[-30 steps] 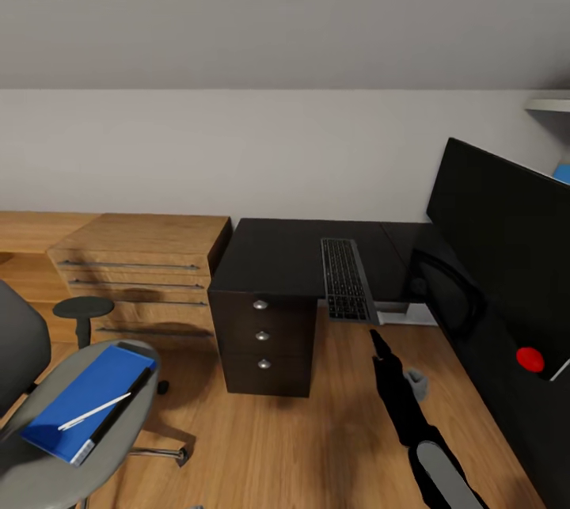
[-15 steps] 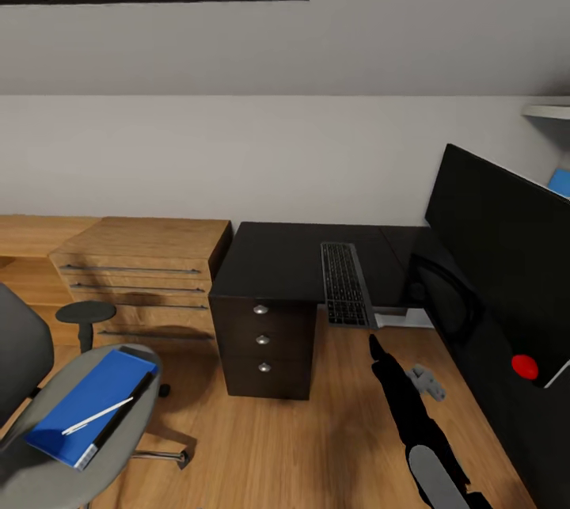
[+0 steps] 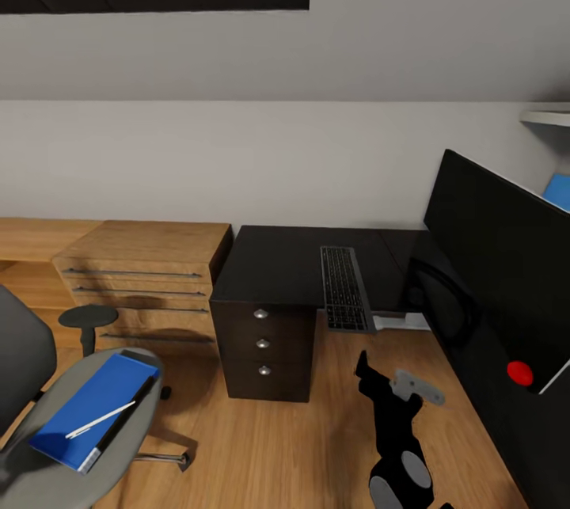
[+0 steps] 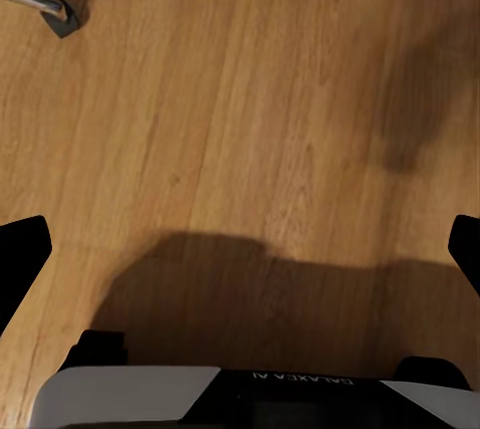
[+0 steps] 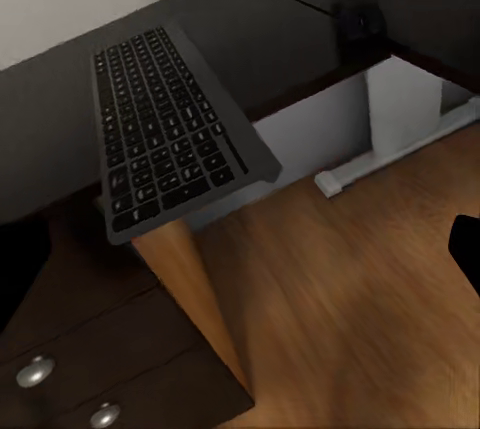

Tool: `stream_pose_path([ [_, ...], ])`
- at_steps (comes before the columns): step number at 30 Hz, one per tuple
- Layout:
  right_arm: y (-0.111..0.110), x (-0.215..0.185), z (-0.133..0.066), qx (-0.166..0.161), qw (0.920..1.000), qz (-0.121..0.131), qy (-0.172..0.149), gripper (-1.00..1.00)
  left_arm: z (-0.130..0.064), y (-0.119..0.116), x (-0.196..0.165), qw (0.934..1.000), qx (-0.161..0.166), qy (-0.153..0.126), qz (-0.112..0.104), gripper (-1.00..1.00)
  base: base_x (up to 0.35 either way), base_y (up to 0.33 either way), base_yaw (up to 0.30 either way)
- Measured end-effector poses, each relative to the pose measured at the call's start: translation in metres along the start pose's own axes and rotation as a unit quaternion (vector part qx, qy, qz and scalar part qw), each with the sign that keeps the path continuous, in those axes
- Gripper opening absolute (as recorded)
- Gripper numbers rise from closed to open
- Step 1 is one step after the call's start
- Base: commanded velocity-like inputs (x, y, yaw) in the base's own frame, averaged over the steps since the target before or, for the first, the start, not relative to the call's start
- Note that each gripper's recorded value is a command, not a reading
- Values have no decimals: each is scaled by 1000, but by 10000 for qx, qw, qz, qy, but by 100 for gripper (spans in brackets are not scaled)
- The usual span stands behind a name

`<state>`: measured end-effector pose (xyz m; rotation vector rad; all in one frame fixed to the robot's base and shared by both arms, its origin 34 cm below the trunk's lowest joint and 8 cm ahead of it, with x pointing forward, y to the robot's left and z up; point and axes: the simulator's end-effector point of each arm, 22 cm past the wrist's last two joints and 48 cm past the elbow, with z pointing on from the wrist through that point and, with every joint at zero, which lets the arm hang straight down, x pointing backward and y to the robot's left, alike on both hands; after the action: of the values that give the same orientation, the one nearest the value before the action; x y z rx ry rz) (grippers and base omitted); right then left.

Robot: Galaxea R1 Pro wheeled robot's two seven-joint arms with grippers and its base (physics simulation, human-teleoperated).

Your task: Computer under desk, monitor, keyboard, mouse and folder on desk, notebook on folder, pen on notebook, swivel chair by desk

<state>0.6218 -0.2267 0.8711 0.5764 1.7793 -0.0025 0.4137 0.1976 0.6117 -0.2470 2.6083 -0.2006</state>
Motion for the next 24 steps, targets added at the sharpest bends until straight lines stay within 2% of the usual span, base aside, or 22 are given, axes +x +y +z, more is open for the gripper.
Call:
stream_pose_path([
  [3,17,-1,-9,-133,9997,-194,-40,100,-4,-1,-2,10000,0,-2,-1,100,0,0,0],
  [5,26,2,-13,-176,9986,-505,43,100,-7,-2,-4,10000,0,-2,-1,100,0,0,0],
  [7,29,6,-16,-175,9966,-783,196,100,-9,-2,-5,10000,1,-6,-1,100,0,0,0],
  [8,31,14,-18,-146,9932,-1079,402,100,-11,-2,-6,10000,1,-6,-1,100,0,0,0],
  [12,21,17,-16,51,9861,-1482,745,100,-16,-4,-9,10000,2,-7,-2,100,0,0,0],
  [17,2,11,-9,302,9839,-1554,832,100,-17,-4,-9,10000,-1,-6,1,100,0,0,0],
  [24,5,7,-9,279,9856,-1513,699,100,-17,-4,-9,10000,-1,-8,5,100,0,0,0],
])
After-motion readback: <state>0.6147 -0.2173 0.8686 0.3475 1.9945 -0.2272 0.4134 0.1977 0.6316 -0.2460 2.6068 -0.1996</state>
